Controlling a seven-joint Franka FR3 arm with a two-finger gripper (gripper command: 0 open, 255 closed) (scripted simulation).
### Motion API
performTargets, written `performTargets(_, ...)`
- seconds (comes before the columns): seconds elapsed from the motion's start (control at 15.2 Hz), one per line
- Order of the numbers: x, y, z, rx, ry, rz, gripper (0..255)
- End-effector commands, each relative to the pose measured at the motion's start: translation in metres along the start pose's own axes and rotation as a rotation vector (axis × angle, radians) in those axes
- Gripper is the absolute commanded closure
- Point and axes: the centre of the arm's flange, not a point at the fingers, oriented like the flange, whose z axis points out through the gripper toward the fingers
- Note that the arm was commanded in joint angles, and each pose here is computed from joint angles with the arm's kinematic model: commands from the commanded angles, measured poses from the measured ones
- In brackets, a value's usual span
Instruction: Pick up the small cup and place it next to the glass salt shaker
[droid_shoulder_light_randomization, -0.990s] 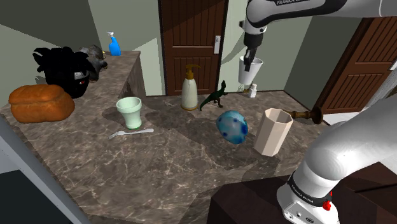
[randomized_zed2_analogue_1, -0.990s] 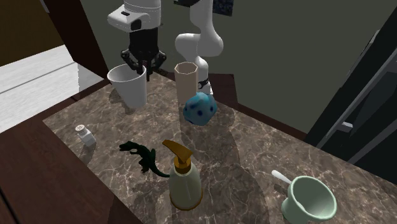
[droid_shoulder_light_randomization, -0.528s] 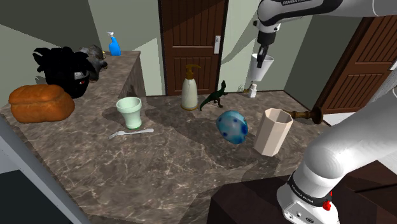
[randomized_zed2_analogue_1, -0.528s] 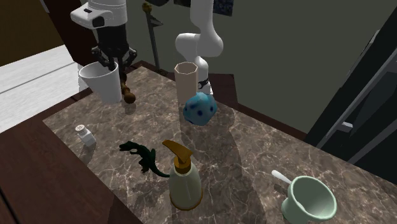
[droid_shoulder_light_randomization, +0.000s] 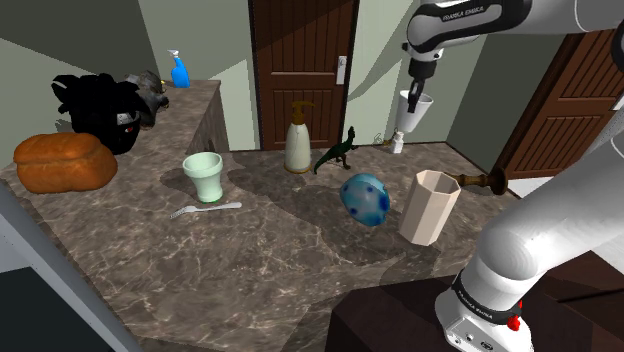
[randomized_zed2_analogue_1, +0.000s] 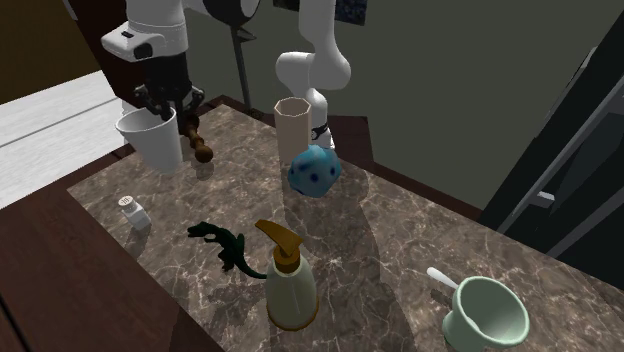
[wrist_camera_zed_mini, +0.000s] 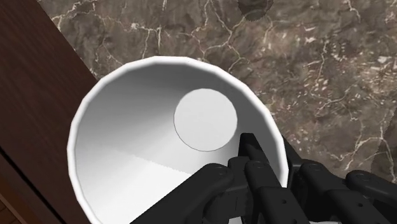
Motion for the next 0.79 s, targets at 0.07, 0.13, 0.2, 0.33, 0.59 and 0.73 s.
performTargets(0.07,-0.001,-0.003,0.016,0.000,0.001,0.000,255)
performTargets(0.13,-0.001,-0.004,0.021,0.000,0.001,0.000,255)
performTargets(0.2,-0.001,-0.005,0.026,0.000,0.001,0.000,255)
performTargets(0.33,0.000,-0.007,0.036,0.000,0.001,0.000,255)
performTargets(0.59,0.000,-0.011,0.057,0.000,0.001,0.000,255)
performTargets(0.73,0.000,-0.013,0.068,0.000,0.001,0.000,255)
